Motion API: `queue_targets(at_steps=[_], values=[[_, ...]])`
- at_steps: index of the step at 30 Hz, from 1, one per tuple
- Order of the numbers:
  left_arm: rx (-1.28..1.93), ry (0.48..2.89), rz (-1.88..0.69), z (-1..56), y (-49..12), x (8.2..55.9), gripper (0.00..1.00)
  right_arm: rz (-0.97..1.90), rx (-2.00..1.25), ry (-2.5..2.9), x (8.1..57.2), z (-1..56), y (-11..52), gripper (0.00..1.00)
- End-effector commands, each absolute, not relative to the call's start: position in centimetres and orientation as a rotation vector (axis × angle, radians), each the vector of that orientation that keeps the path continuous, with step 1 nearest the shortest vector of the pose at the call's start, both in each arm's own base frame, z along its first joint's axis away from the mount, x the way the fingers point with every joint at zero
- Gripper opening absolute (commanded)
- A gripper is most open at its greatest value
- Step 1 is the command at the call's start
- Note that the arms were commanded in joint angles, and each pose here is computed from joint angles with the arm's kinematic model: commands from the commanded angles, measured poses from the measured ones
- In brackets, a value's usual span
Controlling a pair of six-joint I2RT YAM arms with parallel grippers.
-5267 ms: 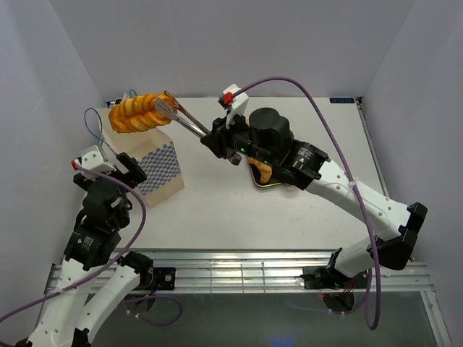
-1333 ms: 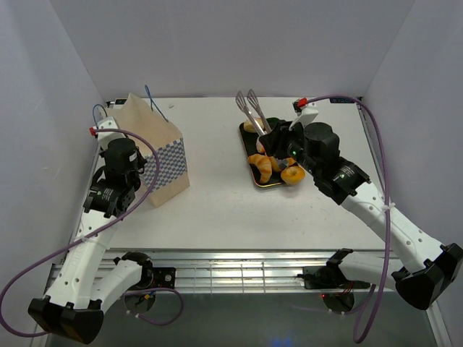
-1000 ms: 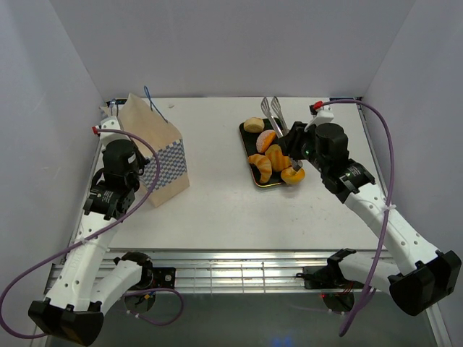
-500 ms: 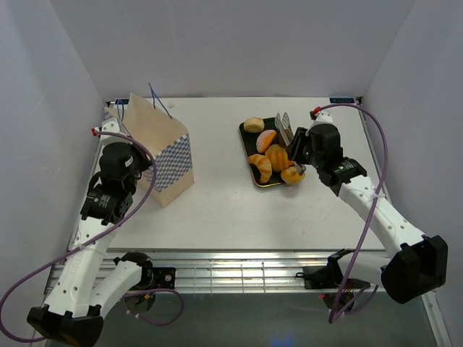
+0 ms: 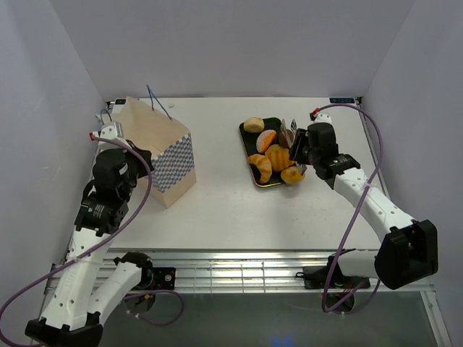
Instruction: Place the fake bread into the paper bag
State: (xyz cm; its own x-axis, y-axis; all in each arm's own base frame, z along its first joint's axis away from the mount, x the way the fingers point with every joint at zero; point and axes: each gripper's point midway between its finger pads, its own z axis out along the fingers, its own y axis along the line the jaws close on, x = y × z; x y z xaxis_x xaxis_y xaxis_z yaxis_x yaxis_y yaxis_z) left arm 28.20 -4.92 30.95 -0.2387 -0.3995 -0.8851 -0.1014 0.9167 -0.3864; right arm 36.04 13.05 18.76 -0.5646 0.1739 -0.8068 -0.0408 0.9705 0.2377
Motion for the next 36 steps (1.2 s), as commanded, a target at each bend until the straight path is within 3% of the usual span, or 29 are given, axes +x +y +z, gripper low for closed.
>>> queue_targets(at_steps=[1, 16, 17, 21, 24, 30, 36], values=[[-0.334, 1.816, -0.331, 30.9, -5.6, 27.6, 0.00, 0.253, 0.098, 2.139, 36.7, 19.1, 12.6, 0.46], [-0.334, 1.796, -0.335, 32.4, -5.2, 26.3, 0.00, 0.196, 0.115, 2.231, 36.9, 15.6, 12.3, 0.52], [-0.337, 1.790, -0.332, 32.6, -5.1, 26.3, 0.11, 0.193, 0.117, 2.236, 37.0, 15.4, 12.3, 0.52], [-0.340, 1.778, -0.325, 33.1, -4.9, 26.1, 0.36, 0.191, 0.114, 2.243, 37.5, 15.2, 12.5, 0.44], [-0.342, 1.765, -0.324, 33.7, -4.8, 25.9, 0.47, 0.196, 0.113, 2.236, 37.7, 15.6, 12.6, 0.34], [-0.371, 1.733, -0.297, 34.6, -3.9, 25.5, 0.54, 0.205, 0.111, 2.199, 37.4, 17.1, 12.4, 0.15], [-0.413, 1.758, -0.243, 33.8, -3.0, 25.6, 0.59, 0.246, 0.103, 2.148, 36.9, 20.0, 12.5, 0.08]])
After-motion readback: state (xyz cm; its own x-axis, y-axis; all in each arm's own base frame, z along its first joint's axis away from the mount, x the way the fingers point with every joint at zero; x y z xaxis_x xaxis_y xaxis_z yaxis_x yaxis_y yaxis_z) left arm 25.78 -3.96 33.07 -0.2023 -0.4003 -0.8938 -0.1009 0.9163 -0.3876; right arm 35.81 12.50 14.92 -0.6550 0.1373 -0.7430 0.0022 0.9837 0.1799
